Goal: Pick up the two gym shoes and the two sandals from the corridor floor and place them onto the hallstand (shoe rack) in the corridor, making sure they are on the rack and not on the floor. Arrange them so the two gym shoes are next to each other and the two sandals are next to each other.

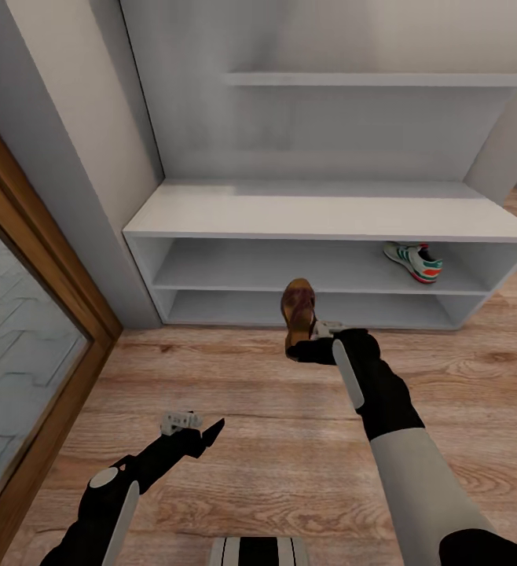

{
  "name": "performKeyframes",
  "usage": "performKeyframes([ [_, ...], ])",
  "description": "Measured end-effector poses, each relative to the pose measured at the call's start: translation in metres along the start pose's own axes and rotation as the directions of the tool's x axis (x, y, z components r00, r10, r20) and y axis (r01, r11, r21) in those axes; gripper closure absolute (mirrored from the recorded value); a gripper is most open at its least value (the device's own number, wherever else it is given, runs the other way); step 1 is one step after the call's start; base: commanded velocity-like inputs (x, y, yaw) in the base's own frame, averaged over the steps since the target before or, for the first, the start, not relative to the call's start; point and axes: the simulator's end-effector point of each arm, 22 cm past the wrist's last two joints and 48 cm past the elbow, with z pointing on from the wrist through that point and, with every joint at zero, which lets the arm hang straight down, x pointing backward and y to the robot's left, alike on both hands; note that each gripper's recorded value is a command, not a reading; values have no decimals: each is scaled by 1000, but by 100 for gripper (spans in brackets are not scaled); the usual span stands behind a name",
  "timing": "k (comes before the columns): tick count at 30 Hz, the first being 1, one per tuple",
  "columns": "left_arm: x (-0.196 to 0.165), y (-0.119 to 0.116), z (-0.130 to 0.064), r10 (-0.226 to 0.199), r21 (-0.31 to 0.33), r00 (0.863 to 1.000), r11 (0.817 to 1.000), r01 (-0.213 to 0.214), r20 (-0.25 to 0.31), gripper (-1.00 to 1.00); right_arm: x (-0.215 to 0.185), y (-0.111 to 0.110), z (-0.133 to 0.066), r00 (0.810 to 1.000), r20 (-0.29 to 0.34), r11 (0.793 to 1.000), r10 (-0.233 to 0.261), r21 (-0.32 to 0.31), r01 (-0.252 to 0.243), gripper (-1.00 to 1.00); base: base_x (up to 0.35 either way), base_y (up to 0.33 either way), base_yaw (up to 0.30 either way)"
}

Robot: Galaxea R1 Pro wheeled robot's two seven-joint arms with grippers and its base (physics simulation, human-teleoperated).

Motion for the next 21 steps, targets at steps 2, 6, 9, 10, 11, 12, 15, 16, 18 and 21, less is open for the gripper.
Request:
performKeyframes([
  [2,0,0,0,0,0,1000,1000,0,0,-100,0,6,0,1000,-1,1000,-6,-14,6,100,165,163,0],
  [6,0,0,0,0,-1,1000,1000,0,0,-100,3,24,1,998,-6,998,-60,-32,60,100,169,155,0],
  [9,0,0,0,0,-1,1000,1000,0,0,-100,6,36,2,995,-10,994,-104,-42,103,100,44,39,0],
  [10,0,0,0,0,-1,1000,1000,0,0,-100,6,36,2,994,-10,993,-112,-38,111,100,11,9,0],
  [11,0,0,0,0,-1,1000,1000,0,0,-100,7,38,2,993,-9,993,-115,-39,115,100,8,8,0],
  [12,0,0,0,0,-1,1000,1000,0,0,-100,7,38,2,993,-9,992,-117,-38,116,100,5,5,0],
  [15,0,0,0,0,-1,1000,1000,0,0,-100,7,38,2,993,-10,992,-119,-39,119,100,32,11,0],
  [16,0,0,0,0,-1,1000,1000,0,0,-100,7,38,2,993,-10,992,-119,-39,119,100,118,85,0],
  [18,0,1,0,0,-3,1000,1000,0,0,-100,7,38,2,993,-10,992,-120,-39,119,100,181,145,0],
  [21,0,1,0,-1,-3,1000,1000,1,0,-100,7,39,2,993,-10,992,-120,-39,120,100,216,180,0],
])
